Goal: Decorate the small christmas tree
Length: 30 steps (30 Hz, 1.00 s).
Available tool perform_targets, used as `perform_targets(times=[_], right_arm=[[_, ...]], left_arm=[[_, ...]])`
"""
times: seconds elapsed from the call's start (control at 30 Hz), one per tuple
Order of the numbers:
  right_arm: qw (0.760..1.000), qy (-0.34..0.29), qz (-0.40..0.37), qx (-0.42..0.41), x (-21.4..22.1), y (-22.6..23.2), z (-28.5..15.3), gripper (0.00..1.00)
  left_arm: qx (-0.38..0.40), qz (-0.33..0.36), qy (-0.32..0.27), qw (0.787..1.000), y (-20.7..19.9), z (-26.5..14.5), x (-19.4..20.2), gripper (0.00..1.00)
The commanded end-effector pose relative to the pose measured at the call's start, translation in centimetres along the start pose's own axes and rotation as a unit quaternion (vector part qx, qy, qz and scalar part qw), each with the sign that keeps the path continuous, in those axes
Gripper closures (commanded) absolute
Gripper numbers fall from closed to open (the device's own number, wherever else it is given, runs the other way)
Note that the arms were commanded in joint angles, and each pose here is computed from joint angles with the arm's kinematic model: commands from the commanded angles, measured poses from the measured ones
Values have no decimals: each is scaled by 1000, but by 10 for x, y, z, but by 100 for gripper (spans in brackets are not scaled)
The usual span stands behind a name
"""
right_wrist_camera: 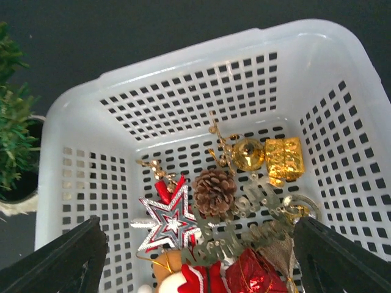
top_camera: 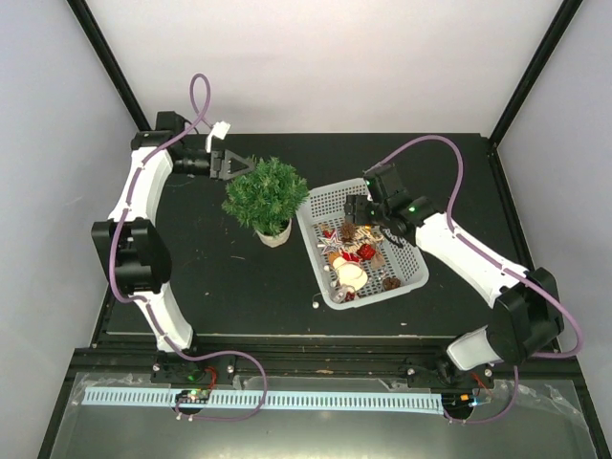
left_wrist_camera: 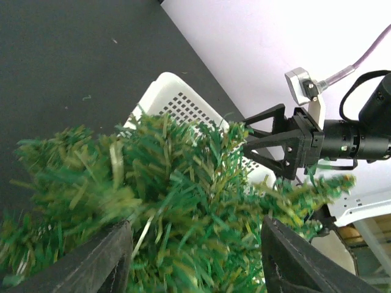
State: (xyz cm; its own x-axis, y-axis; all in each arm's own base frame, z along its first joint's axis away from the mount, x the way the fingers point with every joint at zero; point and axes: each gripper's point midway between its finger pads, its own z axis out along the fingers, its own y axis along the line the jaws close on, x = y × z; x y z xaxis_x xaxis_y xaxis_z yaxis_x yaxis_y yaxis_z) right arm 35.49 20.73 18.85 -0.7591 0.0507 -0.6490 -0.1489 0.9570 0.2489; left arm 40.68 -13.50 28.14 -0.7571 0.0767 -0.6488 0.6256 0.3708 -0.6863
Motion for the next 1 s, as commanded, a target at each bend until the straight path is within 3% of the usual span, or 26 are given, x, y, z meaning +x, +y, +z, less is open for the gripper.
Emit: perform_targets(times=[0.0, 0.3, 0.67, 0.97], right_arm=[[999, 29, -9, 18, 17, -9, 0, 16], [988, 114, -66, -75, 81, 13, -26, 28], [977, 182, -81, -72, 137, 8, -24, 32], [973, 205, -84, -67, 157, 5, 0, 33]], left_arm=[[-35, 24, -42, 998, -7, -34, -12, 40], [-63, 54, -40, 996, -33, -61, 18, 37], [-60, 100, -25, 993, -69, -63, 57, 36], [-44, 104, -17, 994, -77, -61, 74, 36]])
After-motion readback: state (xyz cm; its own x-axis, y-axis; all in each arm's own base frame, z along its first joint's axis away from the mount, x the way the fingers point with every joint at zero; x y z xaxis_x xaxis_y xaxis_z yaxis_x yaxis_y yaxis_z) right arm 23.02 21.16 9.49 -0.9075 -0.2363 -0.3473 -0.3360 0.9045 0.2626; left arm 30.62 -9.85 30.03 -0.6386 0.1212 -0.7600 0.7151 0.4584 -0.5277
